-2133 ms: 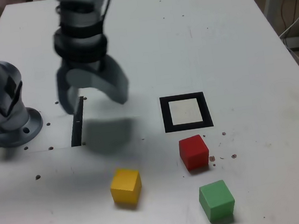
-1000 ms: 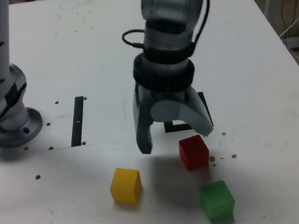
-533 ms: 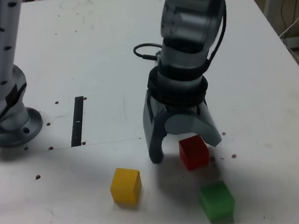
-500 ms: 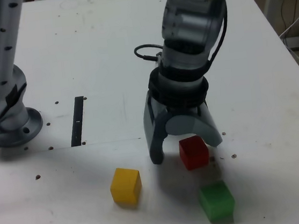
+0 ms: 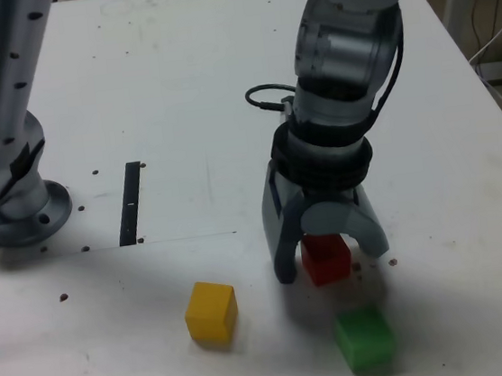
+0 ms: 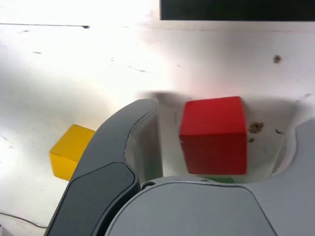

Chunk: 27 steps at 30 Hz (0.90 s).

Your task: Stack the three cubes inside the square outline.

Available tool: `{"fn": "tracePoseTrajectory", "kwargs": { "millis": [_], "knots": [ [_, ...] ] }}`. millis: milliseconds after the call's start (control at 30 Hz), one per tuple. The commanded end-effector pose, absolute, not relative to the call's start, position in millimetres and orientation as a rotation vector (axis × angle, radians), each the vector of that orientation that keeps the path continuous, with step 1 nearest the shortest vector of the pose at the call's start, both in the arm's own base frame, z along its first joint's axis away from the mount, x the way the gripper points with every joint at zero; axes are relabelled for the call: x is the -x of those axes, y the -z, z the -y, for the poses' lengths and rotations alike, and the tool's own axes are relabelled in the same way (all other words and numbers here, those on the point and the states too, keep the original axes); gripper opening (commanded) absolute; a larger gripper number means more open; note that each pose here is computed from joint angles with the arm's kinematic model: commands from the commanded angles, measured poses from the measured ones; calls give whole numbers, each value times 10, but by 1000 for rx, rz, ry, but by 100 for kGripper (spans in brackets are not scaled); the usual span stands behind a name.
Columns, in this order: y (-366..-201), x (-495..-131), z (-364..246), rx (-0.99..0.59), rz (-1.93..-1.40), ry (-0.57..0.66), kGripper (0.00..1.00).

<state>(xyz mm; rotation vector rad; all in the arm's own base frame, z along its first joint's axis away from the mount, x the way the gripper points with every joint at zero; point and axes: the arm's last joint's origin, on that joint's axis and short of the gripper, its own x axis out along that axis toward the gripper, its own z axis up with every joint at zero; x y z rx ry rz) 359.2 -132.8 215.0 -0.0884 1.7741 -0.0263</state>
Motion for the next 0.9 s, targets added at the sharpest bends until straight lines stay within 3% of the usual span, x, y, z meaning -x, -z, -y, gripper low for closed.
{"fn": "tracePoseTrajectory", "kwargs": {
  "millis": [0,133,267,367,867],
  "knots": [
    [-2120,-3626,1345,90,-1778,27,78],
    [-2099,-3647,1354,92,-1781,28,65],
    [-2086,-3673,1359,89,-1765,27,43],
    [-2083,-3684,1360,87,-1751,28,33],
    [-2121,-3660,1346,76,-1745,25,31]
  ]
}}
